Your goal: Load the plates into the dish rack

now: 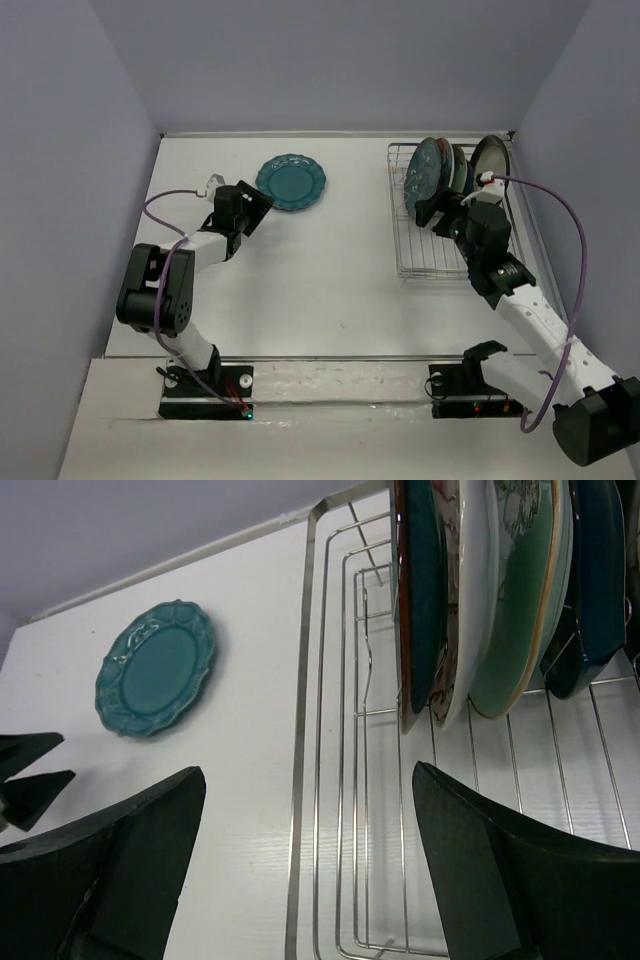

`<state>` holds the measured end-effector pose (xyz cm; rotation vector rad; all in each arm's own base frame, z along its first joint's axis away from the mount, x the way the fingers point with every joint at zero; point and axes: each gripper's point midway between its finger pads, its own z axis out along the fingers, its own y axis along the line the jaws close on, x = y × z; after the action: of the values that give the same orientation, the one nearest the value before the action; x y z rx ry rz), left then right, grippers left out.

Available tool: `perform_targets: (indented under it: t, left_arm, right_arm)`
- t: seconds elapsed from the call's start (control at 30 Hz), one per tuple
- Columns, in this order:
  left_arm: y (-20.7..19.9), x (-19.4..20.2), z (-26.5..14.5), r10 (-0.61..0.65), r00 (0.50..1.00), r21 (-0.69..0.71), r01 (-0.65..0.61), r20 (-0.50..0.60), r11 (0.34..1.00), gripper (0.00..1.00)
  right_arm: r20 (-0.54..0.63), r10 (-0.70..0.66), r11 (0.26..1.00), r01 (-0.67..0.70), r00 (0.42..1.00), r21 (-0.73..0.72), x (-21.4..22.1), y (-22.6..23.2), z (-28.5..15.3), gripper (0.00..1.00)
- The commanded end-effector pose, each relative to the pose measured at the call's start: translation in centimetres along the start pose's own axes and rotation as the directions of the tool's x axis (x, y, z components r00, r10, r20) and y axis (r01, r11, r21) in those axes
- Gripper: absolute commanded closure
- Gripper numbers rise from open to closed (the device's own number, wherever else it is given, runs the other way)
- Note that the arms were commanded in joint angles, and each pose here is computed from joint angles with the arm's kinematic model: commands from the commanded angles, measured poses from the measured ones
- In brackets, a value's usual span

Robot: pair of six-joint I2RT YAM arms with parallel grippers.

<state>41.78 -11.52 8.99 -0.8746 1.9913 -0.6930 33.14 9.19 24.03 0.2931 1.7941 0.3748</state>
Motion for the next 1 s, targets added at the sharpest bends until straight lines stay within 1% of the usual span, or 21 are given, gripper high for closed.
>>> perform_targets:
  t: [0.0, 0.03, 0.07, 0.1, 0.13, 0.17, 0.23, 0.4, 0.53, 0.6, 0.67, 0.73, 0.77, 0.8, 0.83, 0.9, 0.93, 0.97]
  left_arm:
    - [-3.5, -3.8, 2.4, -0.061, 0.993, 0.093, 0.051, 0.100, 0.994, 0.22]
    - [-2.8, -3.3, 3.5, -0.083, 0.994, 0.088, 0.077, 0.070, 0.993, 0.25]
    - [-3.1, -3.3, 4.1, -0.093, 0.994, 0.105, 0.087, 0.055, 0.991, 0.26]
    - [-2.1, -3.1, 5.2, -0.112, 0.993, 0.087, 0.108, 0.044, 0.990, 0.28]
    - [-2.0, -3.0, 6.1, -0.123, 0.992, 0.093, 0.119, 0.038, 0.989, 0.31]
    - [-2.4, -3.2, 6.1, -0.123, 0.992, 0.103, 0.118, 0.038, 0.988, 0.31]
    - [-1.6, -2.8, 7.3, -0.123, 0.992, 0.088, 0.120, 0.032, 0.989, 0.33]
    - [-1.4, -2.4, 9.5, -0.131, 0.991, 0.095, 0.129, 0.019, 0.987, 0.33]
    - [-1.2, -2.3, 10.7, -0.142, 0.990, 0.105, 0.139, 0.021, 0.985, 0.41]
    - [-1.2, -2.2, 11.1, -0.156, 0.987, 0.123, 0.152, 0.024, 0.981, 0.48]
    - [-1.0, -2.3, 11.2, -0.168, 0.985, 0.130, 0.162, 0.036, 0.978, 0.51]
    - [-0.7, -2.3, 11.4, -0.181, 0.983, 0.146, 0.173, 0.042, 0.974, 0.61]
    - [-0.6, -2.5, 11.4, -0.187, 0.981, 0.163, 0.178, 0.043, 0.970, 0.70]
    - [-0.7, -2.4, 11.3, -0.186, 0.982, 0.176, 0.176, 0.041, 0.968, 0.70]
    - [-0.8, -2.6, 11.0, -0.191, 0.981, 0.190, 0.181, 0.037, 0.965, 0.82]
    - [-1.1, -3.3, 10.0, -0.195, 0.979, 0.221, 0.178, 0.057, 0.959, 0.94]
    - [-1.3, -3.8, 9.5, -0.194, 0.978, 0.235, 0.173, 0.072, 0.957, 0.94]
    - [-0.5, -3.5, 8.8, -0.190, 0.978, 0.223, 0.168, 0.081, 0.960, 0.94]
  right_arm:
    - [0.101, 0.052, 0.995, -0.043, 0.993, -0.093, -2.6, 1.9, -0.5, 0.11]
    - [0.099, 0.050, 0.994, -0.041, 0.994, -0.097, -2.3, 1.8, -0.5, 0.12]
    - [0.099, 0.053, 0.993, -0.042, 0.994, -0.108, -2.2, 1.9, -0.4, 0.12]
    - [0.093, 0.051, 0.993, -0.041, 0.994, -0.109, -2.0, 2.0, -0.4, 0.12]
    - [0.087, 0.050, 0.993, -0.040, 0.995, -0.110, -1.9, 2.0, -0.3, 0.12]
    - [0.085, 0.049, 0.993, -0.040, 0.995, -0.108, -1.8, 1.9, -0.2, 0.12]
    - [0.083, 0.048, 0.993, -0.038, 0.995, -0.111, -1.7, 2.0, -0.2, 0.13]
    - [0.073, 0.047, 0.992, -0.038, 0.996, -0.123, -1.4, 2.2, -0.1, 0.13]
    - [0.064, 0.051, 0.990, -0.042, 0.997, -0.136, -1.1, 2.4, 0.0, 0.14]
    - [0.062, 0.055, 0.990, -0.046, 0.997, -0.135, -0.8, 2.3, 0.2, 0.14]
    - [0.060, 0.054, 0.990, -0.046, 0.997, -0.134, -0.7, 2.3, 0.3, 0.14]
    - [0.055, 0.051, 0.990, -0.044, 0.997, -0.131, -0.6, 2.2, 0.4, 0.14]
    - [0.055, 0.051, 0.990, -0.044, 0.997, -0.131, -0.6, 2.2, 0.4, 0.14]
    - [0.059, 0.051, 0.990, -0.043, 0.997, -0.133, -0.7, 2.3, 0.4, 0.14]
    - [0.062, 0.053, 0.990, -0.044, 0.997, -0.137, -0.8, 2.3, 0.3, 0.14]
    - [0.067, 0.056, 0.989, -0.047, 0.996, -0.140, -0.9, 2.3, 0.1, 0.14]
    - [0.070, 0.057, 0.989, -0.047, 0.996, -0.140, -1.0, 2.3, 0.0, 0.14]
    - [0.079, 0.058, 0.989, -0.046, 0.995, -0.143, -1.2, 2.3, -0.2, 0.14]
